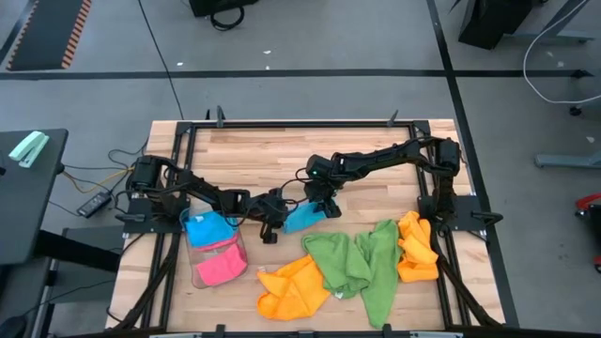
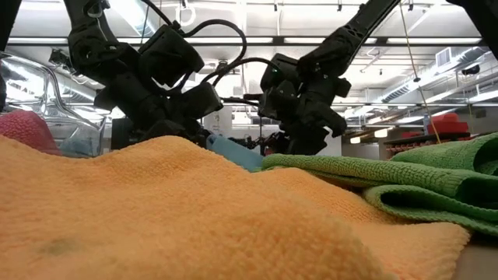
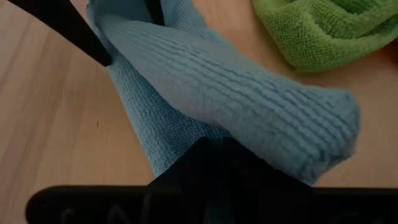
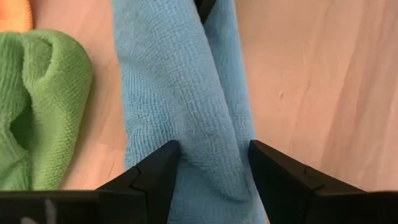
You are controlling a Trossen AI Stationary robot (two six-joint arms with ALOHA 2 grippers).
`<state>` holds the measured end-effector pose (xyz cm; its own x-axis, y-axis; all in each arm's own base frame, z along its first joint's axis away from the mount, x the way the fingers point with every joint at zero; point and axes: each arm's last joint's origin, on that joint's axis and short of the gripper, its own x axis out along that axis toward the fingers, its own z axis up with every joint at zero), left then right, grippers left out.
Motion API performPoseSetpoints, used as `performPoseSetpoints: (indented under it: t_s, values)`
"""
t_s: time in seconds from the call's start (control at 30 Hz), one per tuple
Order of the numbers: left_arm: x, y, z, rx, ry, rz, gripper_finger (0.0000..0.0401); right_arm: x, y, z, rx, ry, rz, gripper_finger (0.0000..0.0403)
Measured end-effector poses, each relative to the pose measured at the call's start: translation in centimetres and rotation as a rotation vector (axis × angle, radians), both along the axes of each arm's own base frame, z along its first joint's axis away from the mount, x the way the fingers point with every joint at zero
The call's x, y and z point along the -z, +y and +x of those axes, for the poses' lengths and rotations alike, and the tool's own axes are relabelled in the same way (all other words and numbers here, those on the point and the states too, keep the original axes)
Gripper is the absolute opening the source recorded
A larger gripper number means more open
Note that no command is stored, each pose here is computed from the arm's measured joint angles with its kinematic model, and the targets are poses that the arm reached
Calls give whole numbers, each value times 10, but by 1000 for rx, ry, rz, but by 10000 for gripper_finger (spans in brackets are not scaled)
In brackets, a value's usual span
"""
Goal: Fold microfiber towels
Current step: Fold the blue microfiber cloth
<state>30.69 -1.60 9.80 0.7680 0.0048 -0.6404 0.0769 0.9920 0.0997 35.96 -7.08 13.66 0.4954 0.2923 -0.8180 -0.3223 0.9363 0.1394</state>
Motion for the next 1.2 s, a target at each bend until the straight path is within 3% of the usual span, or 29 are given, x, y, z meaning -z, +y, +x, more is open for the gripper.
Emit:
performPoseSetpoints:
  t_s: [0.23, 0.53, 0.83, 1.03, 1.2]
  values:
    - [0, 0, 0, 1, 1, 1, 66, 7, 1, -5, 10, 13, -3, 207]
    - [-19, -5, -6, 30, -2, 26, 56, 7, 3, -5, 7, 13, -10, 206]
    - [-43, -10, -25, -16, 61, 114, 50, 8, 4, -5, 7, 14, -11, 206]
    - [-69, -25, -34, 47, -15, 122, 45, 8, 4, -5, 1, 13, -14, 206]
    - [-86, -40, -30, 129, -181, 154, 44, 8, 5, -5, -8, 12, -17, 206]
